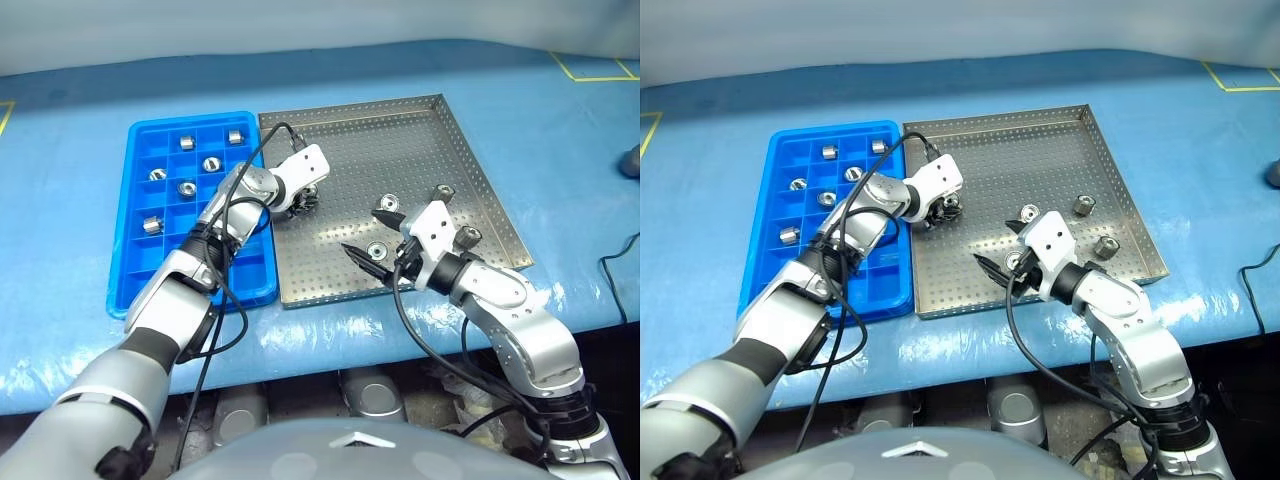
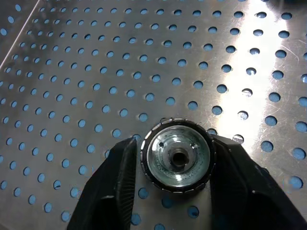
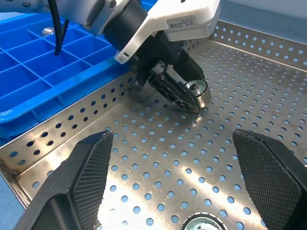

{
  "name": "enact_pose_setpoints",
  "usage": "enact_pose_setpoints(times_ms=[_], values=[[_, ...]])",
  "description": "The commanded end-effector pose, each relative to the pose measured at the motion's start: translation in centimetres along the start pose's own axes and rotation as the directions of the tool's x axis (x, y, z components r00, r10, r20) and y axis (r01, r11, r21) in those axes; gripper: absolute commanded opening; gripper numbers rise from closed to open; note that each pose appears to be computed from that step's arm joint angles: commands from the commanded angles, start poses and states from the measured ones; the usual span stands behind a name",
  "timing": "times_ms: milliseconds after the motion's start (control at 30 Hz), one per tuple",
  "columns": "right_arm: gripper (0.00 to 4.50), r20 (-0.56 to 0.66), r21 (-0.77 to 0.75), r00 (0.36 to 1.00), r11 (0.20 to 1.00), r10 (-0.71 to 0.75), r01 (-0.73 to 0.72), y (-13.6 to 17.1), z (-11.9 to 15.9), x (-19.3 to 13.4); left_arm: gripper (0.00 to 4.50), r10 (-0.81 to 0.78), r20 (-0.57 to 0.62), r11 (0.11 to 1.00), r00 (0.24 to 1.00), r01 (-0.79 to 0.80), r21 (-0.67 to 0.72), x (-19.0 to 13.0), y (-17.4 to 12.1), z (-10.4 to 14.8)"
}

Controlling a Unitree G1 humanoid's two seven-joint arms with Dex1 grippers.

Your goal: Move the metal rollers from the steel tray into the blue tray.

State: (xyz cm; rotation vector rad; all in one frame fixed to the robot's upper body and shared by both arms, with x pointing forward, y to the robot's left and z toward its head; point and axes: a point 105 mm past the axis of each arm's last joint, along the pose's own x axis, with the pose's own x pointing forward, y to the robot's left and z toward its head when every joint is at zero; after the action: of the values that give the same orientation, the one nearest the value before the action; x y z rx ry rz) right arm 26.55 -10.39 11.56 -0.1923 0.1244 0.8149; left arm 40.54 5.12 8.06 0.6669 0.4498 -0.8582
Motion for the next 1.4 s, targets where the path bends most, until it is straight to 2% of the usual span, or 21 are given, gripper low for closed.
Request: enact_pose_setpoints(times_ms=[33, 333, 533, 633, 767, 800, 1233, 1400], values=[[4.19, 0.053, -0.037, 0.999, 0.999, -0.011, 0.013, -0.2, 1.5, -0.3, 2.3, 0.021, 0.054, 1.0, 0.998, -0.022, 0.016, -0.6, 0.8, 1.4], [4.19, 0.049, -0.039, 0.999, 0.999, 0.002, 0.0, -0.2, 1.5, -0.1, 2.3, -0.013, 0.321, 0.995, 0.947, 0.045, -0.092, -3.4, 1.1, 5.8], [4.19, 0.045, -0.043, 0.999, 0.999, 0.011, -0.009, -0.2, 1.5, 0.0, 2.3, 0.039, 0.233, 0.999, 0.972, -0.034, -0.026, -3.8, 2.0, 4.0], [4.19, 0.05, -0.044, 0.999, 0.999, 0.017, -0.014, -0.1, 1.6, 0.2, 2.91, 0.076, 0.194, 0.997, 0.978, -0.078, 0.002, -2.8, 2.0, 3.1], [4.19, 0.051, -0.043, 0.999, 0.999, 0.019, -0.017, 0.0, 1.6, 0.2, 4.25, 0.148, 0.168, 0.989, 0.975, -0.145, -0.026, -1.8, 2.6, 2.8], [4.19, 0.05, -0.042, 0.999, 0.999, 0.019, -0.017, 0.0, 1.5, 0.2, 4.46, 0.146, 0.168, 0.989, 0.975, -0.143, -0.03, -1.6, 2.6, 2.8], [4.19, 0.051, -0.032, 0.999, 0.999, -0.014, 0.016, 0.0, 1.3, -0.4, 4.46, 0.134, 0.058, 0.991, 0.989, -0.134, -0.008, 0.8, 1.9, 1.5], [4.19, 0.052, -0.032, 0.998, 0.999, -0.019, 0.02, -0.1, 1.3, -0.4, 2.84, 0.123, 0.079, 0.992, 0.989, -0.121, -0.034, 0.8, 1.8, 1.7]])
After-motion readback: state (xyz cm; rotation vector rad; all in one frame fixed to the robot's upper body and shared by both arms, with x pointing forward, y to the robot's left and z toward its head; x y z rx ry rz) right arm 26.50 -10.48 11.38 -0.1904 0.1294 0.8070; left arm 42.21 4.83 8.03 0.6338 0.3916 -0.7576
